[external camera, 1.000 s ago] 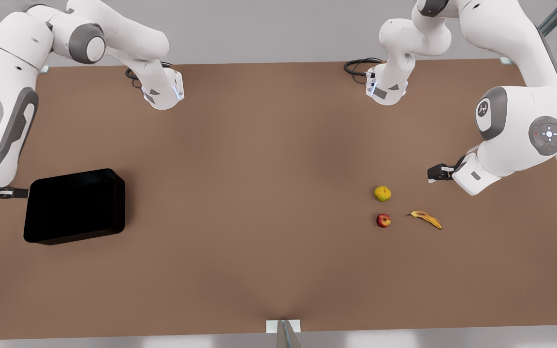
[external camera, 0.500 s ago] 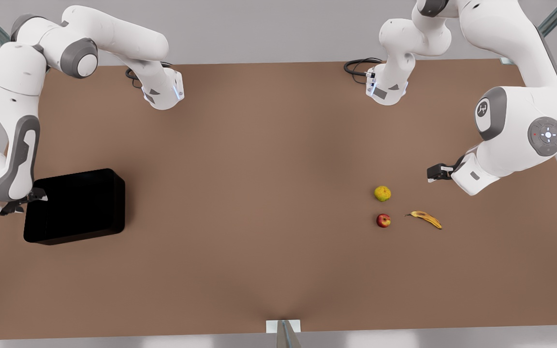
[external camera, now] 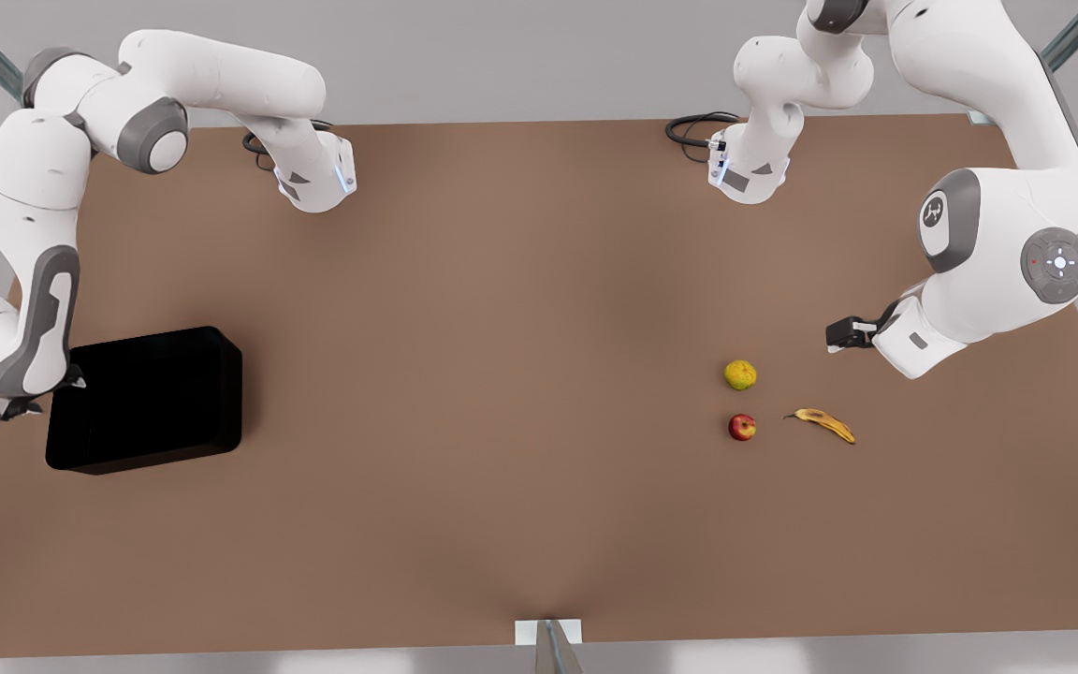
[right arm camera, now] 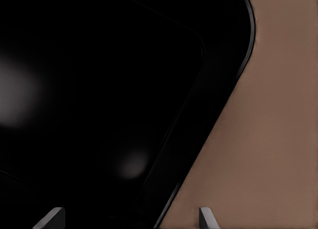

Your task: Place the storage box in the middle with the right arm, and place the apple in the storage box with the left arm

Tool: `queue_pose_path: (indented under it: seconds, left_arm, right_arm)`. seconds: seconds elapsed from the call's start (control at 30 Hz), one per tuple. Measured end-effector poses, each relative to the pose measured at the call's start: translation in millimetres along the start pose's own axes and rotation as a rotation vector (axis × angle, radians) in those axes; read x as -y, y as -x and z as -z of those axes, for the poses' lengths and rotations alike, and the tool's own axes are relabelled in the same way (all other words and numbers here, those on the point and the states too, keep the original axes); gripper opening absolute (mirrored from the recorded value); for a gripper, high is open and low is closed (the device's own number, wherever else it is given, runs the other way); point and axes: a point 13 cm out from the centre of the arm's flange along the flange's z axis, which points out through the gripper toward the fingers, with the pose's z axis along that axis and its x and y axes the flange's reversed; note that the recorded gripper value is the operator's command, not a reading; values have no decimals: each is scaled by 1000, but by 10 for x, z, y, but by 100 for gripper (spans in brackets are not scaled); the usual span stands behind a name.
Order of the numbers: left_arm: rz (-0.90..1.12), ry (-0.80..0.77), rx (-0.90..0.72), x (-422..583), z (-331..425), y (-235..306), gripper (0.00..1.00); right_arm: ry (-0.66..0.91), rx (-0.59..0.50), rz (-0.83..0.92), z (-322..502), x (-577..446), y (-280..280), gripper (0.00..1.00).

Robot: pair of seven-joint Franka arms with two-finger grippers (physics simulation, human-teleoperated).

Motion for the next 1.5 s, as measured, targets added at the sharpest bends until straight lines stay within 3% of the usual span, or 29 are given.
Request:
queue_pose_path:
  seconds: [0.23, 0.27, 0.3, 0.33, 0.4, 0.5, 0.53, 0.7, 1.0, 1.27, 1.5]
  left_arm:
    - [-1, 0, -3, 0, -2, -6, 100]
    - [0, 0, -3, 1, -4, -6, 100]
    - [0, 0, -3, 1, -3, -7, 100]
    - [0, 0, -3, 1, -3, -7, 100]
    - [-1, 0, -4, 2, -5, -7, 100]
    - [0, 0, -4, 2, -5, -8, 100]
    - [-1, 0, -4, 3, -4, -8, 100]
    - [-1, -2, 0, 7, 24, -16, 100]
    - [-1, -4, -1, 19, 51, -10, 100]
    - [1, -4, -6, 20, 45, -21, 100]
    - [3, -4, -15, 12, 5, -28, 100]
  right_arm:
    - [33, -3, -14, -324, 11, -89, 97]
    - [34, -2, -14, -329, 12, -96, 80]
    - [36, -2, -13, -331, 10, -97, 54]
    - [37, -2, -11, -330, 9, -94, 45]
    - [34, -3, -1, -309, 4, -60, 32]
    - [36, -6, 9, -309, -12, -33, 28]
    - [35, -6, 12, -309, -12, -32, 22]
    - [6, 7, 32, -125, 70, 92, 21]
    - [-47, 43, 213, 1051, -244, 1354, 21]
    - [101, 120, 409, 1460, -2013, 3057, 21]
    - [187, 172, 486, 1560, -3669, 4111, 21]
